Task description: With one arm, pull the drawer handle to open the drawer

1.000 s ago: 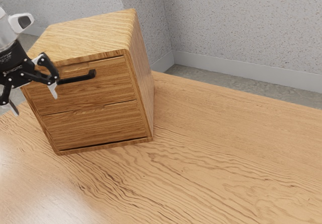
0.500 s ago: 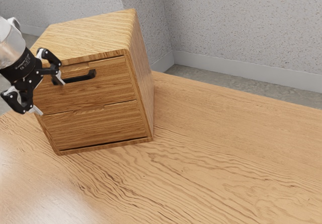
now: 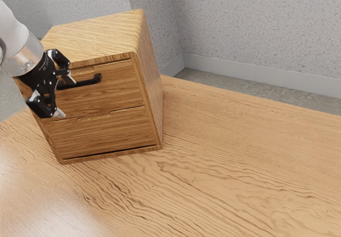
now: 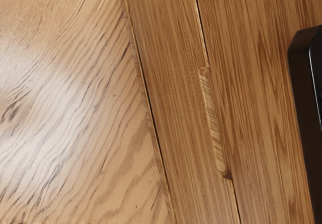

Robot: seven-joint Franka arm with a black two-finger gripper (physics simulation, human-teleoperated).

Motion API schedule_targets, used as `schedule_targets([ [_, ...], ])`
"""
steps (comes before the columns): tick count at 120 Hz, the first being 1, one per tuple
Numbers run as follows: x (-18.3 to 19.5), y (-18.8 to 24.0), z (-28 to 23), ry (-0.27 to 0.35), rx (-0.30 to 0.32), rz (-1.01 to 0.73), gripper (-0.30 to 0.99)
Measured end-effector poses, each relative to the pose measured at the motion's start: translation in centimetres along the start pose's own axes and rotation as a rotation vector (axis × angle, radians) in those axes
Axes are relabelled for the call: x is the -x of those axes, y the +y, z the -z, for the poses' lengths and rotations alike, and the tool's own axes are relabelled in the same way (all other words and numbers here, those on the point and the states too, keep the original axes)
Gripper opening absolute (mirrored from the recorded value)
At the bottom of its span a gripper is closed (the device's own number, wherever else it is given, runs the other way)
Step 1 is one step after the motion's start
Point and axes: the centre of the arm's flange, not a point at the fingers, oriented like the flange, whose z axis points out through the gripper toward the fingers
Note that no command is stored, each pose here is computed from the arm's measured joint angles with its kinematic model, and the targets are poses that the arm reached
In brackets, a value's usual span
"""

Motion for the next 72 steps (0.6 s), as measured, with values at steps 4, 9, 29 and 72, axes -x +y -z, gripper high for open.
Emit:
schedule_targets([
  [4, -0.1, 0.0, 0.0, 0.001, 0.002, 0.018, 0.69],
  [9, -0.1, 0.1, 0.0, 0.002, 0.004, 0.038, 0.69],
  [29, -0.9, 0.5, -0.8, 0.014, 0.0, 0.119, 0.69],
  [72, -0.9, 2.2, -1.9, 0.034, 0.005, 0.21, 0.69],
])
